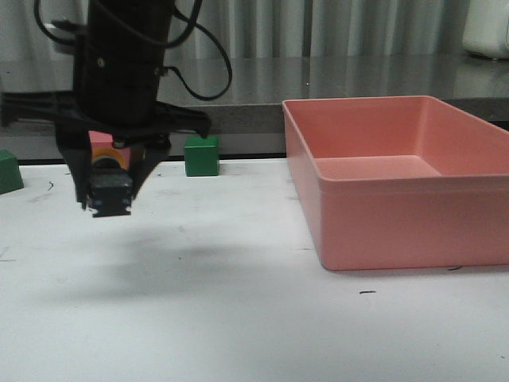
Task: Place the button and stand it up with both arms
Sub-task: 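Lift the button out of the bin and carry it toward the left arm, then open the right gripper, set the button on the table, withdraw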
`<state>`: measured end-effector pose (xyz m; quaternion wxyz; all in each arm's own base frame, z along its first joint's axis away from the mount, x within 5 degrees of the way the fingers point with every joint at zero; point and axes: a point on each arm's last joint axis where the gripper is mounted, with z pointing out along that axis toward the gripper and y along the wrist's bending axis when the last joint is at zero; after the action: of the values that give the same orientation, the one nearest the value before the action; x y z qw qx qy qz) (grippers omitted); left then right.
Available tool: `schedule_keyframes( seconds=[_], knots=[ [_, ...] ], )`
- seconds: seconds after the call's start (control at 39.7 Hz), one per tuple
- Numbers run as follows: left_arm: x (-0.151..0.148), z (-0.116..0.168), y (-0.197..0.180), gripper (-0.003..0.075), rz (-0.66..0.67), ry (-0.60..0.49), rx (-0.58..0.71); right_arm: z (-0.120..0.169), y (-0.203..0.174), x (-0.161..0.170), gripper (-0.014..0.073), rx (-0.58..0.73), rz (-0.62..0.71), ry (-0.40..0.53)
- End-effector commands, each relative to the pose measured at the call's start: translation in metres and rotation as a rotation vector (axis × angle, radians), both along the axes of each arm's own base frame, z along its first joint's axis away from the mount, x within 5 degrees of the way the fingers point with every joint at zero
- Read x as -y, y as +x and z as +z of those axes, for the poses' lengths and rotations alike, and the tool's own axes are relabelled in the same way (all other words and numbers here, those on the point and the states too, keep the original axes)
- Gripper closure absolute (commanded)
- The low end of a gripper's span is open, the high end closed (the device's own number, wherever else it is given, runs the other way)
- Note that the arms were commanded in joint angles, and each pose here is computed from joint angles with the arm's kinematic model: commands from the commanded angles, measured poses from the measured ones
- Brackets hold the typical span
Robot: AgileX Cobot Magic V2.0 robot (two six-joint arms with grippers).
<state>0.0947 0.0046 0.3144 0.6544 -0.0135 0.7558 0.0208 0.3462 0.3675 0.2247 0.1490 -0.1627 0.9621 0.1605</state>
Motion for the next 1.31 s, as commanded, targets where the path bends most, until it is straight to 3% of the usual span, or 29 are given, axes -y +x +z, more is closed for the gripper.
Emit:
schedule_keyframes(
  seconds=[0.0, 0.3, 0.55, 0.76, 0.93, 1.08, 1.28],
  knots=[
    [0.001, 0.017, 0.002, 0.0050, -0.013, -0.012, 0.104, 0.030, 0.007, 0.006, 0.0288, 0.059, -0.055, 0.071],
    [0.001, 0.017, 0.002, 0.0050, -0.013, -0.012, 0.104, -0.010, 0.014, 0.000, 0.0291, 0.008, -0.063, 0.020],
    [0.001, 0.017, 0.002, 0.0050, -0.013, -0.012, 0.104, -0.014, 0.015, 0.000, 0.0279, 0.006, -0.064, 0.012],
    [0.001, 0.017, 0.002, 0.0050, -0.013, -0.012, 0.104, -0.011, 0.016, 0.000, 0.0090, 0.010, -0.064, 0.017],
    [0.001, 0.017, 0.002, 0.0050, -0.013, -0.012, 0.104, 0.010, 0.015, 0.000, 0.0063, 0.013, -0.056, 0.018],
    [0.001, 0.017, 0.002, 0.0050, -0.013, -0.012, 0.104, 0.036, 0.014, 0.001, 0.0165, 0.039, -0.019, 0.023],
    [0.001, 0.017, 0.002, 0.0050, -0.013, -0.012, 0.104, 0.057, 0.011, 0.003, 0.0530, 0.051, -0.010, 0.032]
  ],
)
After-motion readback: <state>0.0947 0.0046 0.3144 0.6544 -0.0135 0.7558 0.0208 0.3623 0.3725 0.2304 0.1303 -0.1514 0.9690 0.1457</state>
